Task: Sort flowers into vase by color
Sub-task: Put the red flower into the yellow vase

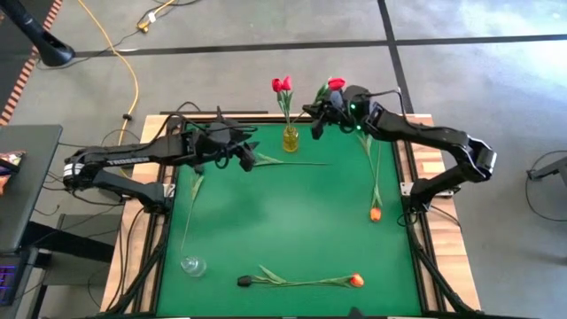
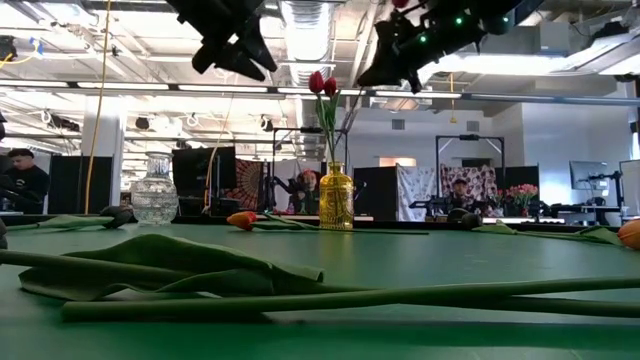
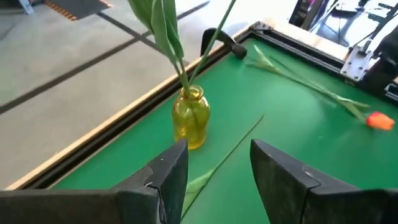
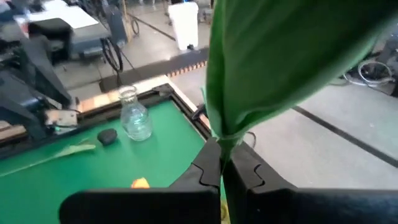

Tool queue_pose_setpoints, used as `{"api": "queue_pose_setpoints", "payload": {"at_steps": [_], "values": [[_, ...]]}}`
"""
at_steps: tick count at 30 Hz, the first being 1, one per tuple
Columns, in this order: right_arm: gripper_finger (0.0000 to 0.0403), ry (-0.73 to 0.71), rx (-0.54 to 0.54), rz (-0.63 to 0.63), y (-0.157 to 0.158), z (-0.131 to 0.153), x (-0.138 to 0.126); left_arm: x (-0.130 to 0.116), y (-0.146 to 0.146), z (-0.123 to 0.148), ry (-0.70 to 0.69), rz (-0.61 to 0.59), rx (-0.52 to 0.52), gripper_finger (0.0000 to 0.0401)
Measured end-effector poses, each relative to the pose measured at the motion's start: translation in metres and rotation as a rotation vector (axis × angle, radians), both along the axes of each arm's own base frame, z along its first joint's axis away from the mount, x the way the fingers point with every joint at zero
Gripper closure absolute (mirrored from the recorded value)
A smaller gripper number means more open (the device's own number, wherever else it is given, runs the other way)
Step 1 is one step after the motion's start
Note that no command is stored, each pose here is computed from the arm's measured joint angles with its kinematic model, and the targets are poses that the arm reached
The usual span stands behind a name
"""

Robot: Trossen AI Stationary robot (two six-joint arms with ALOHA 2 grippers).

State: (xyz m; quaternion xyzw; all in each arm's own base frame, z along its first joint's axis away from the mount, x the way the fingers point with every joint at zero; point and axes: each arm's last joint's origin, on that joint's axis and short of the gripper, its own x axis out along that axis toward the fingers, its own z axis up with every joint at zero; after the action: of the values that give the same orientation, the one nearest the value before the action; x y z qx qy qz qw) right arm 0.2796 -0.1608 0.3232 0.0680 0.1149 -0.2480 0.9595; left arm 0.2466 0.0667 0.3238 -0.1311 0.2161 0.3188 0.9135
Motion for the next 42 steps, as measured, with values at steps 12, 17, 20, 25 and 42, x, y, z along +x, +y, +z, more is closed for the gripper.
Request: {"api": "queue_pose_setpoints", "payload": {"at_steps": [12, 17, 20, 25, 42], "values": [[0.0377, 0.084, -0.008, -0.012, -0.003, -0.001, 0.003, -0.001, 0.0, -0.001, 0.021, 0.011, 0.005, 0.024], [0.0376, 0.071, -0.016, -0.007, -0.001, 0.001, 0.004, -0.001, 0.0, -0.001, 0.022, 0.013, 0.006, 0.024], [0.0376, 0.067, -0.011, -0.009, -0.001, 0.001, 0.004, -0.001, 0.0, -0.001, 0.022, 0.013, 0.006, 0.024], [0.0376, 0.062, -0.001, -0.012, -0.001, 0.001, 0.004, -0.001, 0.0, -0.001, 0.022, 0.014, 0.006, 0.024], [0.0362, 0.156, 0.044, 0.018, -0.001, -0.029, 0.025, -0.001, 0.0, -0.002, 0.023, 0.016, 0.002, 0.024]]}}
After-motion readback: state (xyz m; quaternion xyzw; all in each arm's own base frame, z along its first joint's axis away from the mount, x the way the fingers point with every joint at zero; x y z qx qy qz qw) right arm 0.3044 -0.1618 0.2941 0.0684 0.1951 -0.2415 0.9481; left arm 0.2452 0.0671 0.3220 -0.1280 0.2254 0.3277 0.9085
